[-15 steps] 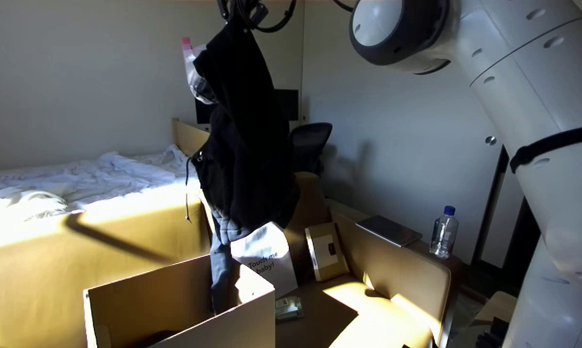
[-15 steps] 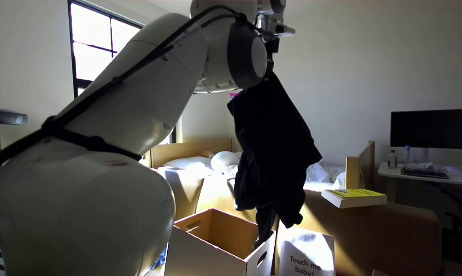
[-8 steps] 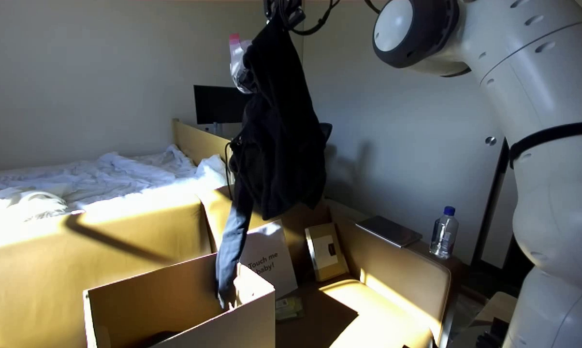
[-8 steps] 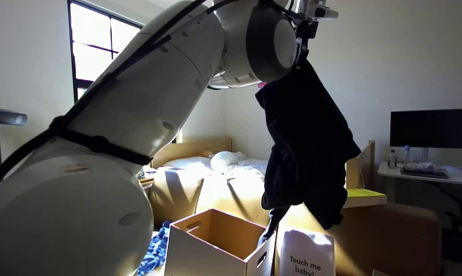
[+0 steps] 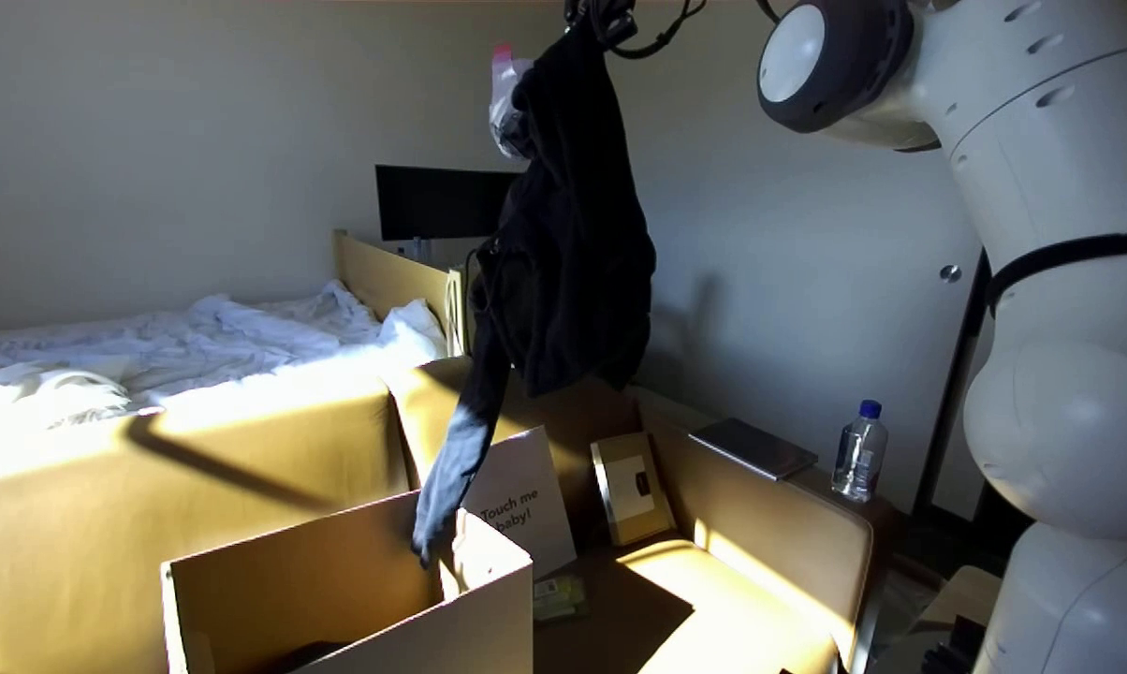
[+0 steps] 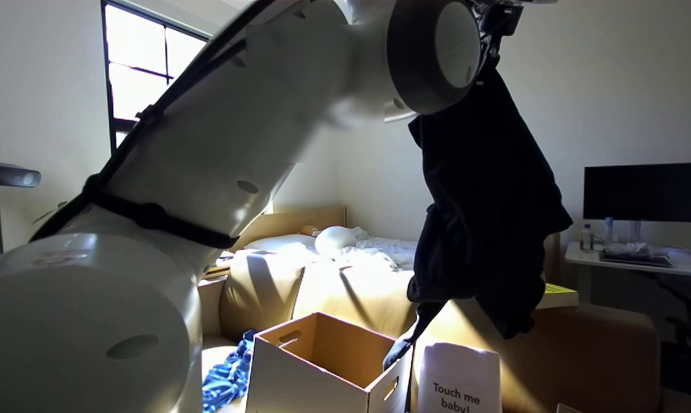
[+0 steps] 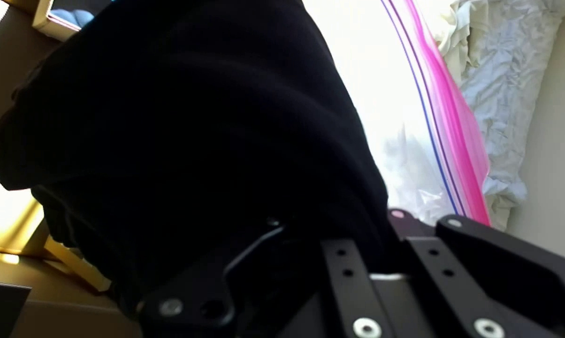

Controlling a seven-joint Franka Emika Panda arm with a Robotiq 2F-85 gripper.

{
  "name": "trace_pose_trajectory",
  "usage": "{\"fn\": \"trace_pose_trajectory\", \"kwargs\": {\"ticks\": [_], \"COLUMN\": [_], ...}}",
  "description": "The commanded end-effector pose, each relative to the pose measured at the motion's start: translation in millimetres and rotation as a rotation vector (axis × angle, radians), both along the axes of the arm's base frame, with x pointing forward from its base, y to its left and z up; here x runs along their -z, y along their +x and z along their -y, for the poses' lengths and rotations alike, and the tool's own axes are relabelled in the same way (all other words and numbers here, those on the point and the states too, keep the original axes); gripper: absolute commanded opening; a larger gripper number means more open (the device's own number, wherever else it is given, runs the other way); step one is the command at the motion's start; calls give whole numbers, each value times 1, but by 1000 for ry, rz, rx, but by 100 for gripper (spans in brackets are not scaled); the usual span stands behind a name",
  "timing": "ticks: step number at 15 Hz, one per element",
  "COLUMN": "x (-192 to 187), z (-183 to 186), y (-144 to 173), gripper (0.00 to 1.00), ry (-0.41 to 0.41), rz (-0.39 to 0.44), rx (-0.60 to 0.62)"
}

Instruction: Remove the plastic and black hoodie from the box ad place them on the right side of the sofa

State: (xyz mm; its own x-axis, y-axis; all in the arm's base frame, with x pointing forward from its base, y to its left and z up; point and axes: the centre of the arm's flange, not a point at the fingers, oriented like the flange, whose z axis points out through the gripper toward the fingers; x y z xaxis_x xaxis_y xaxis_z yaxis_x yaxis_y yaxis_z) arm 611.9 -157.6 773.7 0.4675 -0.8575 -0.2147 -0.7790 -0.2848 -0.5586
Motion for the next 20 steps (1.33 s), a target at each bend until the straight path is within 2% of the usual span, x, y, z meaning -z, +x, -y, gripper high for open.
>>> {"fn": "trace_pose_trajectory", "kwargs": {"ticks": [1,6,8,11,13,14,16,20], "x": [36,37,38,49,67,77,105,185], "z": [13,53,65,68,69,69,63,27], "y": [-68,-82,-87,-83,-72,-66,-46,8], "gripper": [4,4,4,4,4,4,4,4], "ry": [96,145,144,74,13,-9,-32,-18], "rz": [81,75,68,-18,-113,-160,-271,-425], "rx": [40,121,109,150,177,156,37,-200]}}
